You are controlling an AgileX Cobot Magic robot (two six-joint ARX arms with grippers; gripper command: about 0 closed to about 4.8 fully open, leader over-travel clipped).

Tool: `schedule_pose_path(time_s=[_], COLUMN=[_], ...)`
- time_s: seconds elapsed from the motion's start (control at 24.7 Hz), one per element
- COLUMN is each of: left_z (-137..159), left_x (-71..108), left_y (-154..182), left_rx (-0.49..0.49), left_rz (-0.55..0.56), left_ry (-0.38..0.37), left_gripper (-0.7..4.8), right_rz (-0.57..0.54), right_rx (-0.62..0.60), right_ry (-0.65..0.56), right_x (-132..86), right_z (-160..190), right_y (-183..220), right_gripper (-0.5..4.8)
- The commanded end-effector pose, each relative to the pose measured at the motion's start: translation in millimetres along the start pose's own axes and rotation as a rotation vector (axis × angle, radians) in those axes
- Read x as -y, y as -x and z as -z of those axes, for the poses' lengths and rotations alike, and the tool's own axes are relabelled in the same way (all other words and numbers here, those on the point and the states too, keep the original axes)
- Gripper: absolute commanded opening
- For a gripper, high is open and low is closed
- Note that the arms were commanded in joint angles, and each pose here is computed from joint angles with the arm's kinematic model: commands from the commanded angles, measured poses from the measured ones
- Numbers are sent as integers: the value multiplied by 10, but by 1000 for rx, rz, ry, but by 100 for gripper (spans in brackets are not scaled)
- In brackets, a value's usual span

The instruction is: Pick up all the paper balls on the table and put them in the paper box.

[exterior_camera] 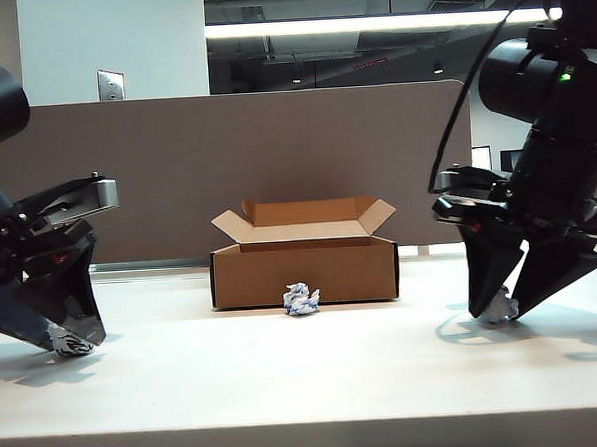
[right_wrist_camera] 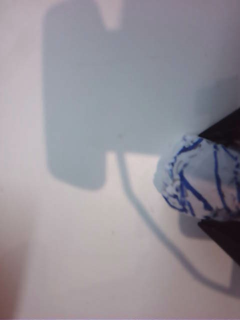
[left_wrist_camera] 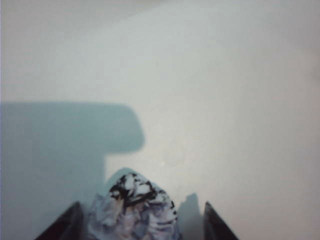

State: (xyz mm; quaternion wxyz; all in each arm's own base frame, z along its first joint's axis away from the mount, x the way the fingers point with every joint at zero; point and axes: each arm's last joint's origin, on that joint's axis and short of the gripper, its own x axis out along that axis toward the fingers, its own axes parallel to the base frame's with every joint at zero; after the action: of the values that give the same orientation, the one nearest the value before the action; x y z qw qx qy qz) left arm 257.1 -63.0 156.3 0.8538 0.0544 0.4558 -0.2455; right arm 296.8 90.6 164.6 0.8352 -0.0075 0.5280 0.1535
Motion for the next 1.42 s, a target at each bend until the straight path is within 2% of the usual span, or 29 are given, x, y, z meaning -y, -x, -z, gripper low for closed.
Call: schedule_pose_path(time_s=[0.04, 0.24, 0.32, 0.45, 0.57, 0.65, 0.81, 0.85, 1.18, 1.22, 1.26, 1.42], left_z=[17, 17, 13, 7, -15, -24, -25, -27, -34, -36, -40, -44], left_x=[9, 9, 9, 7, 4, 3, 3, 2, 0, 0, 0, -1], left_y=[1, 1, 1, 1, 1, 1, 1, 1, 2, 2, 3, 3], left_rx=[-20, -20, -16, -10, 13, 21, 22, 24, 31, 34, 37, 42], left_rz=[11, 10, 10, 9, 5, 4, 4, 3, -2, -1, -2, -2], left_ry=[10, 14, 13, 11, 5, 3, 6, 5, 6, 8, 9, 12], left_gripper=[288, 268, 261, 182, 176, 172, 82, 79, 79, 74, 48, 48], right_rz=[-9, -9, -9, -9, 5, 13, 12, 12, 10, 10, 10, 9], right_rx=[-16, -2, -1, 0, 5, 6, 10, 17, 39, 41, 44, 60], right_ry=[13, 17, 18, 18, 19, 23, 24, 25, 52, 52, 52, 55], right_x=[-46, -57, -57, -57, -53, -51, -52, -52, -54, -54, -55, -56], right_z=[15, 3, 2, 1, -4, -4, -8, -15, -36, -38, -42, -62], right_y=[7, 5, 5, 5, 5, 5, 5, 6, 6, 6, 7, 11], right_gripper=[159, 136, 110, 103, 100, 80, 70, 53, 52, 52, 51, 48])
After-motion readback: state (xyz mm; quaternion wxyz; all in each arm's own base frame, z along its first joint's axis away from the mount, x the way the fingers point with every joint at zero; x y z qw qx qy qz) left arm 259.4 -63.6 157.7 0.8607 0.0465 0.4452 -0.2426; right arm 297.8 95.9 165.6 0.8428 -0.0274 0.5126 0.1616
